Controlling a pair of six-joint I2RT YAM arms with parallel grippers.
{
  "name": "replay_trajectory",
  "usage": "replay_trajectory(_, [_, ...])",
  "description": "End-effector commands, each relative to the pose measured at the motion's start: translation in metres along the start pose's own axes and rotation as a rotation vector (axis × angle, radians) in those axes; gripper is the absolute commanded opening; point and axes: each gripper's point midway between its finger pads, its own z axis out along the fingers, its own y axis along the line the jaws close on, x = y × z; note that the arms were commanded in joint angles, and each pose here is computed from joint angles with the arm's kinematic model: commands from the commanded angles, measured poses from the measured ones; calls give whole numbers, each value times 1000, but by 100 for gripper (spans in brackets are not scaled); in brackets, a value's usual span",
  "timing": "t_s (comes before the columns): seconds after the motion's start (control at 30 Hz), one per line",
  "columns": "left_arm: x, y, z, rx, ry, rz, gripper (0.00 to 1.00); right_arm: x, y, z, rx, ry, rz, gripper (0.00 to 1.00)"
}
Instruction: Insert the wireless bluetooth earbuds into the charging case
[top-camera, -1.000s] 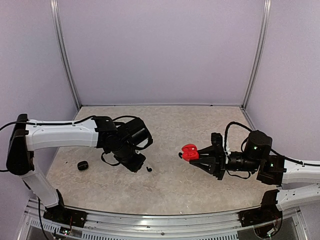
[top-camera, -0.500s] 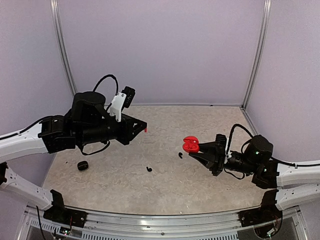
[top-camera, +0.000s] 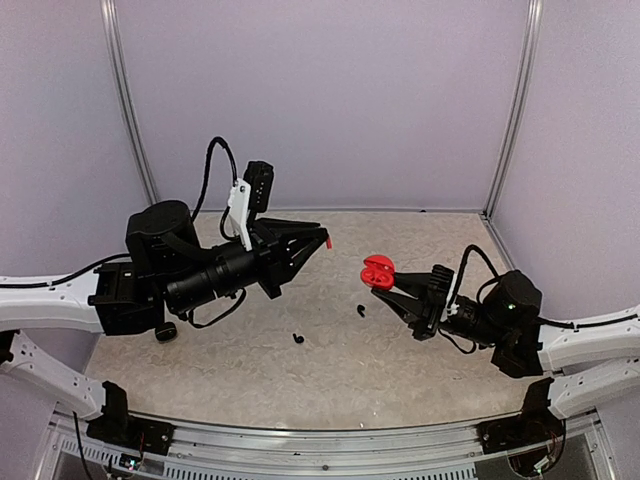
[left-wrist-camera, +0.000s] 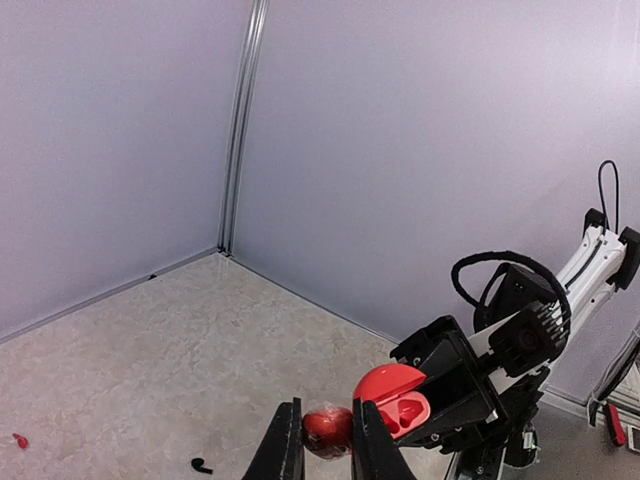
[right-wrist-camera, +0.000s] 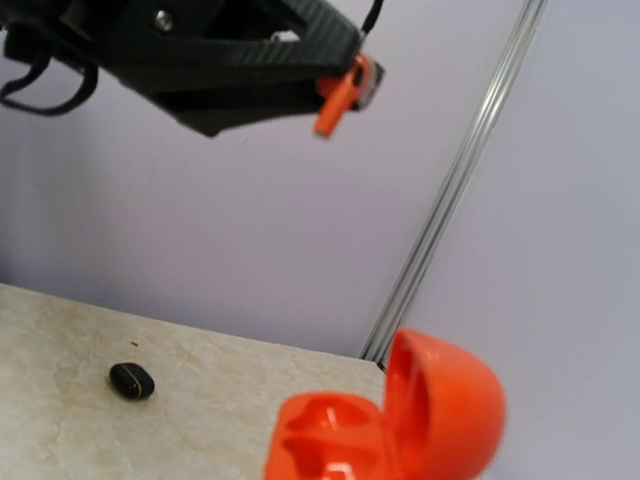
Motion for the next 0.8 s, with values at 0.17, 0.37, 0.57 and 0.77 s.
replay_trajectory(0.17, [1, -32, 28, 89, -38, 36, 12, -17, -8, 12, 23, -41, 133, 1])
replay_trajectory(0.37, [6, -40, 35, 115, -28, 33, 11, -16, -11, 12, 42, -41, 184, 2])
replay_trajectory(0.57, [11, -44, 41, 128, -17, 38, 10, -17, -7, 15, 15, -52, 209, 2])
replay_trajectory(0.77, [16, -45, 45, 130, -8, 45, 10, -21, -7, 16, 13, -61, 225, 2])
